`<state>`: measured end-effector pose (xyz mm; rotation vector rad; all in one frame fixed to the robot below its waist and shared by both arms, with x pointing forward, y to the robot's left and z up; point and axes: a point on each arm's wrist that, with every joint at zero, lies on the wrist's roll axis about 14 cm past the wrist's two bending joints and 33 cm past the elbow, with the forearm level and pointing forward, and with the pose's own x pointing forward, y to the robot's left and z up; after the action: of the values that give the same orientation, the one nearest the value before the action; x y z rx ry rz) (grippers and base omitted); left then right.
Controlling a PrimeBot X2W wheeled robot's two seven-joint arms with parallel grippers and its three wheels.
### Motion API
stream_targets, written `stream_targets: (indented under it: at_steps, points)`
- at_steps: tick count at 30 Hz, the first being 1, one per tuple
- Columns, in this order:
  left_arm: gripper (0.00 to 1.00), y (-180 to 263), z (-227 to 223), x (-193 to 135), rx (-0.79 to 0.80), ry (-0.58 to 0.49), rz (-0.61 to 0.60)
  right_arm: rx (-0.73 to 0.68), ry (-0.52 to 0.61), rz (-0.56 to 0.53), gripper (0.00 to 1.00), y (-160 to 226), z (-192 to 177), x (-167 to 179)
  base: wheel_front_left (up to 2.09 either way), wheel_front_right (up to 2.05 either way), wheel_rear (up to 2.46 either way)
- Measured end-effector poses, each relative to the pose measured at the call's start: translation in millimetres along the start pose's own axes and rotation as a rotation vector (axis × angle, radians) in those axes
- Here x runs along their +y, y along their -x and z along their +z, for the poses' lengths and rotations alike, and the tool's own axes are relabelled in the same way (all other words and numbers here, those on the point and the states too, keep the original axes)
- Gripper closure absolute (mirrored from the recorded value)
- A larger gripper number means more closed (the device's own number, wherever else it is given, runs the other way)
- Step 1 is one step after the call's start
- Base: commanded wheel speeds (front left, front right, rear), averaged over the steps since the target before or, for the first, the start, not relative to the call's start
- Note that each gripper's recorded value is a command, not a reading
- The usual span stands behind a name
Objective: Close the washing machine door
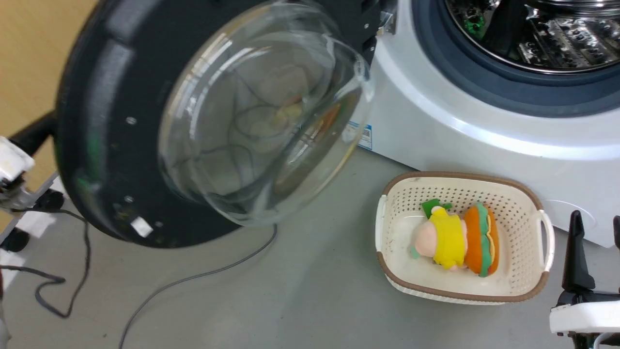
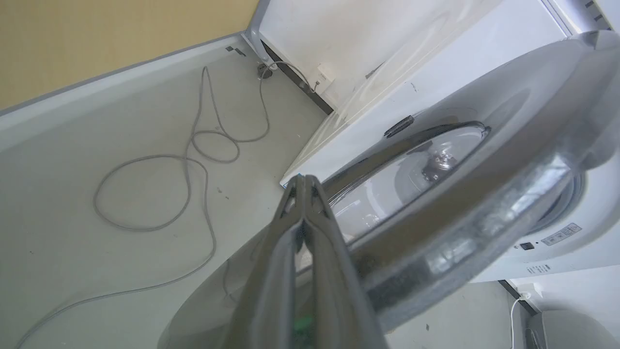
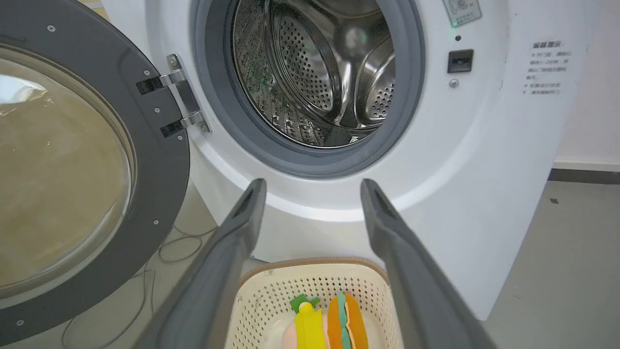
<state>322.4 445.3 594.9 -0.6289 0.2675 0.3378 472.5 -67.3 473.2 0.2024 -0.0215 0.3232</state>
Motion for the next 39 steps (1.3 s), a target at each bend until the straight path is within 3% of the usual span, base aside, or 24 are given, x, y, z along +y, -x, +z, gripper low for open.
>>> stream_targets:
  at_steps: [15,23,29,39]
  points:
    - [1.00,36,-77,-77,0.210,-0.096,-0.311,-0.018,-0.039,-0.007,0.00,-5,1,1,0.00,0.00,0.00]
    - [1.00,47,-129,-145,0.333,-0.074,-0.557,-0.029,-0.040,-0.025,0.00,-1,6,-5,0.00,0.00,0.00]
    - [1.00,56,-163,-203,0.428,-0.042,-0.764,-0.044,-0.034,-0.080,0.00,9,13,-25,0.00,0.00,0.00]
    - [1.00,49,-222,-269,0.594,0.015,-0.960,-0.073,-0.013,-0.213,0.00,38,28,-71,0.00,0.00,0.00]
